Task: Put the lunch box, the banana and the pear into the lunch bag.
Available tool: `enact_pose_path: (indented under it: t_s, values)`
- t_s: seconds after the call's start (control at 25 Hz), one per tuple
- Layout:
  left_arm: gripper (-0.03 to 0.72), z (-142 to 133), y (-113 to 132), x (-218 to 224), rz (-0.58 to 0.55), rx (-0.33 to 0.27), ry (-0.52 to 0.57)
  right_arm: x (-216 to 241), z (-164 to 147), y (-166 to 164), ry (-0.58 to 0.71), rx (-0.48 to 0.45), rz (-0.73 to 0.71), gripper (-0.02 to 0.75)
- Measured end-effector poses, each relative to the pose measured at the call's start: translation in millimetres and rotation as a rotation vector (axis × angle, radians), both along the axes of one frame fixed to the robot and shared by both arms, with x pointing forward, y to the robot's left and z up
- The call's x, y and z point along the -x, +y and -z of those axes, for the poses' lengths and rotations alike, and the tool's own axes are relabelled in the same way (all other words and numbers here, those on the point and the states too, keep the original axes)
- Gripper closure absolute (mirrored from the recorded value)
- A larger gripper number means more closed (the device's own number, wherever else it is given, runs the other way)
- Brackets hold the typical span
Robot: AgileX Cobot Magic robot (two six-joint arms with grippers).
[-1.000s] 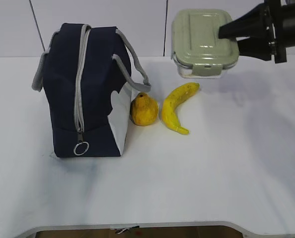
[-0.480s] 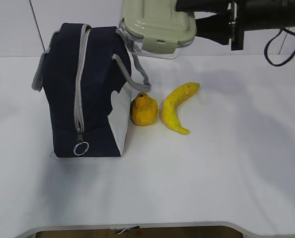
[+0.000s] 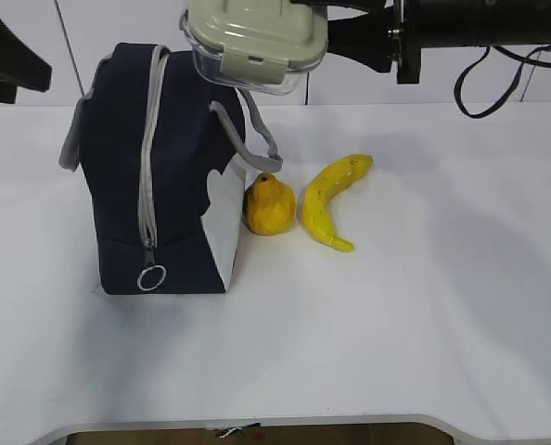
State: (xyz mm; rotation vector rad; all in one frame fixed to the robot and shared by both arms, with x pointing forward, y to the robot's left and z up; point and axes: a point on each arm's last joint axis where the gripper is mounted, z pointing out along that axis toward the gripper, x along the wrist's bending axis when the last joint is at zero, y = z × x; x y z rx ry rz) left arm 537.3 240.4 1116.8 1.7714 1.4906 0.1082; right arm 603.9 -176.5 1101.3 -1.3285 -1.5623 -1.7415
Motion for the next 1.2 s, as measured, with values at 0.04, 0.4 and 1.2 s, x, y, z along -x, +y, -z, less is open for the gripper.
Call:
enact_pose_path:
  t_s: [0.04, 0.4, 1.2]
  values:
    - [0.307, 1, -2, -6, 0.008, 0.014, 0.005, -1, 0, 0, 0.0, 0.003, 0.007, 0.349]
    - [0.307, 13, -19, -54, 0.103, 0.049, 0.052, -2, -3, 14, -0.03, -0.029, 0.043, 0.349]
    - [0.669, 31, -33, -70, 0.164, 0.054, 0.109, -2, -1, 27, -0.067, -0.008, 0.065, 0.349]
